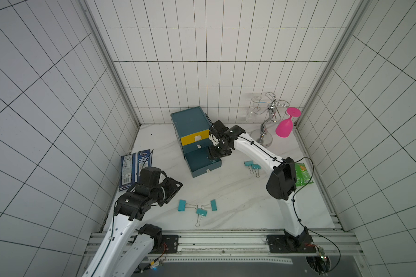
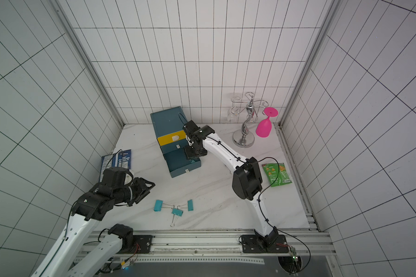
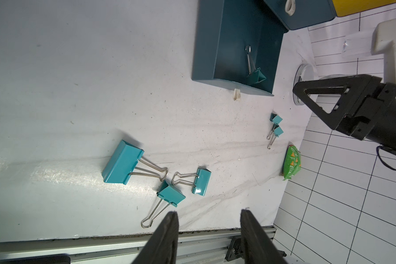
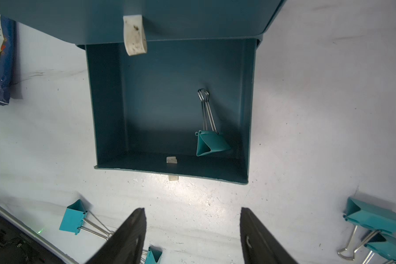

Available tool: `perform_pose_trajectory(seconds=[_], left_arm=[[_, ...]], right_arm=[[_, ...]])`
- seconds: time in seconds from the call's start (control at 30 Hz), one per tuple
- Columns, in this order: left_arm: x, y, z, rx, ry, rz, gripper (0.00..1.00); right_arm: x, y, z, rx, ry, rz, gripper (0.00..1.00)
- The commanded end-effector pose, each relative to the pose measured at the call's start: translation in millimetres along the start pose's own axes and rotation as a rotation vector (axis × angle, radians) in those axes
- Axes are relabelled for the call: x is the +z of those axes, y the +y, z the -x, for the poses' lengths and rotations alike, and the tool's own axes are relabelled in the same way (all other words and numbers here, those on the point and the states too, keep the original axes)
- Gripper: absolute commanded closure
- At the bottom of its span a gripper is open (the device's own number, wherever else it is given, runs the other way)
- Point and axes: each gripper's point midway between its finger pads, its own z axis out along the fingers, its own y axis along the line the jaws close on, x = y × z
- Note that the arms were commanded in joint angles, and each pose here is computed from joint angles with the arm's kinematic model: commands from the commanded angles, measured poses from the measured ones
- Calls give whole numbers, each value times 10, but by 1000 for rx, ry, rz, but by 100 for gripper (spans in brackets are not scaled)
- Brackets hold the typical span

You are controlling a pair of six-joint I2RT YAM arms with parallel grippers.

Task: Put the binder clips in the drawer according to color
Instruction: Place the binder clip in the drawer, then move the binder clip to the center of the board.

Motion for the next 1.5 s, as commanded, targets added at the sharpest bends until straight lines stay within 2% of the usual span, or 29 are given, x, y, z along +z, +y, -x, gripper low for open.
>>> perform_pose_trajectory(seconds=[0.0, 0.4, 0.67, 0.97, 1.23, 1.47], left_arm=[[-23, -64, 27, 22, -4, -17, 52], [10, -91, 40, 28, 8, -15, 52], [58, -28, 25, 22, 18, 2, 52], [58, 68, -33, 3, 25, 10, 53], [44, 123, -89, -8, 38, 17, 53], [32, 166, -149, -16, 57, 20, 53]], right_arm=[[-196, 3, -73, 19, -3, 15, 33], [-291, 46, -658, -3, 28, 20, 35], [-94, 461, -1281, -82, 149, 86, 42], [181, 725, -1874, -135, 260, 52, 44], [392, 782, -2199, -163, 335, 7, 51], [554, 696, -2272, -142, 367, -52, 58]])
